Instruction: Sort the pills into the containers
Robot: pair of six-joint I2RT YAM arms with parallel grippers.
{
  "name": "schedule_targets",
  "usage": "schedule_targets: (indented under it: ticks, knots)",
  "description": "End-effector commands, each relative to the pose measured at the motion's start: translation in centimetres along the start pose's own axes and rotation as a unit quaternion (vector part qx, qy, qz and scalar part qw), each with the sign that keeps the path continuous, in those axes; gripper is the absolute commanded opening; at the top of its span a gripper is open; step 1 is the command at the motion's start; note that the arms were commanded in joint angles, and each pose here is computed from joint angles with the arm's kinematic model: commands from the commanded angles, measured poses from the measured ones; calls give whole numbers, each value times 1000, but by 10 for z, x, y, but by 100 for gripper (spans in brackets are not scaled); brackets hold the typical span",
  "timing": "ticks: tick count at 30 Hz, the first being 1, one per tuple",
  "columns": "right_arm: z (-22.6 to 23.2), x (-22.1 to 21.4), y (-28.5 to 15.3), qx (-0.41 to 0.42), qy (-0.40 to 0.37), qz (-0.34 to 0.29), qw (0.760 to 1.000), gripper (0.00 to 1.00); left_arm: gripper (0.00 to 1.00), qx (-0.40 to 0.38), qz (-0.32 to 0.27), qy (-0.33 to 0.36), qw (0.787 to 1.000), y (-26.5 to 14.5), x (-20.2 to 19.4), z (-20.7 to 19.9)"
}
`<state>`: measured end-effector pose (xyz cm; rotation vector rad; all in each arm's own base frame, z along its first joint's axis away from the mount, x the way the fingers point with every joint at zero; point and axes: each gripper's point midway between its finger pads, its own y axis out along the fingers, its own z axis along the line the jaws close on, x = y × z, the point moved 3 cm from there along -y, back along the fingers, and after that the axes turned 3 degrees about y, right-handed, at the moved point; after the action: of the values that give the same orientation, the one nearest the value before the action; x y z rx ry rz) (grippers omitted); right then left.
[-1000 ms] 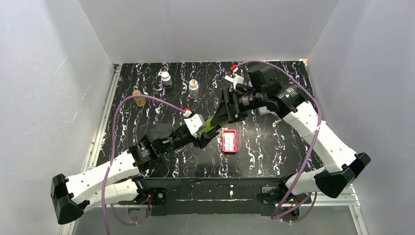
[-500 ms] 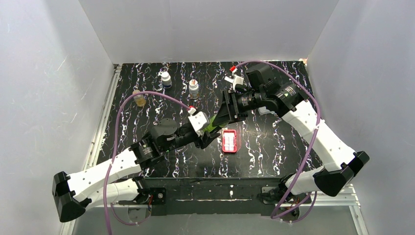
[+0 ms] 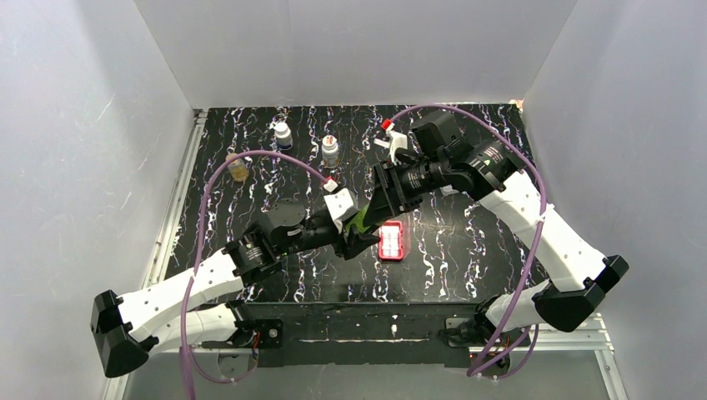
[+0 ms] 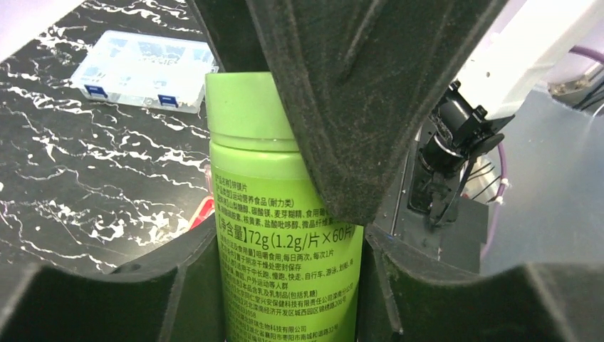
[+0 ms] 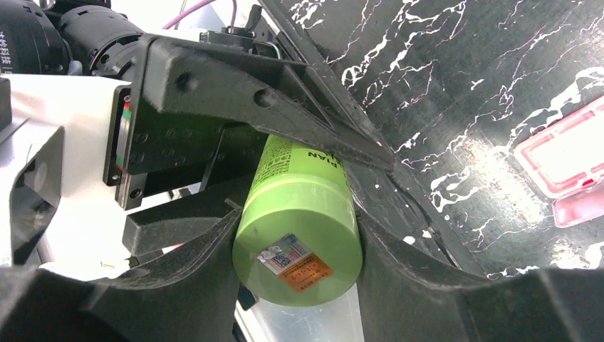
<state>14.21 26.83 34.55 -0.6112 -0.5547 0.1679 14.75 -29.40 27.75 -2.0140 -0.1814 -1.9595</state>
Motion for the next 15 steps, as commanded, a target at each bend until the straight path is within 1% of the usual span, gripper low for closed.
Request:
schedule_targets:
  ticks: [1,2,3,6,7,8,9,12,15]
  knots:
    - [10,9,-10,1,-58,-27,998,10,20,-40,-30,-23,998,0,19,-11]
    - [10,9,-10,2,-60,-27,998,15,6,-40,-27,-25,999,1,18,-10]
    - [10,10,-10,1,-60,-28,998,26,1,-40,-24,-26,999,2,16,-10]
    - [9,13,-12,-11,-50,-43,998,71,0,-22,-22,-19,999,5,11,-3]
    - [6,15,-12,-21,-42,-50,998,79,0,-8,-21,-12,1000,5,9,1]
    - [3,17,-13,-32,-31,-55,997,82,0,11,-20,-4,1000,4,8,7]
    - [0,19,-14,-37,-17,-58,997,83,0,31,-19,5,999,4,6,13]
    - [-4,22,-14,-25,23,-60,998,84,0,75,-21,40,996,-1,2,27]
    - [-3,25,-14,-11,43,-62,997,83,0,99,-23,67,993,-5,0,34]
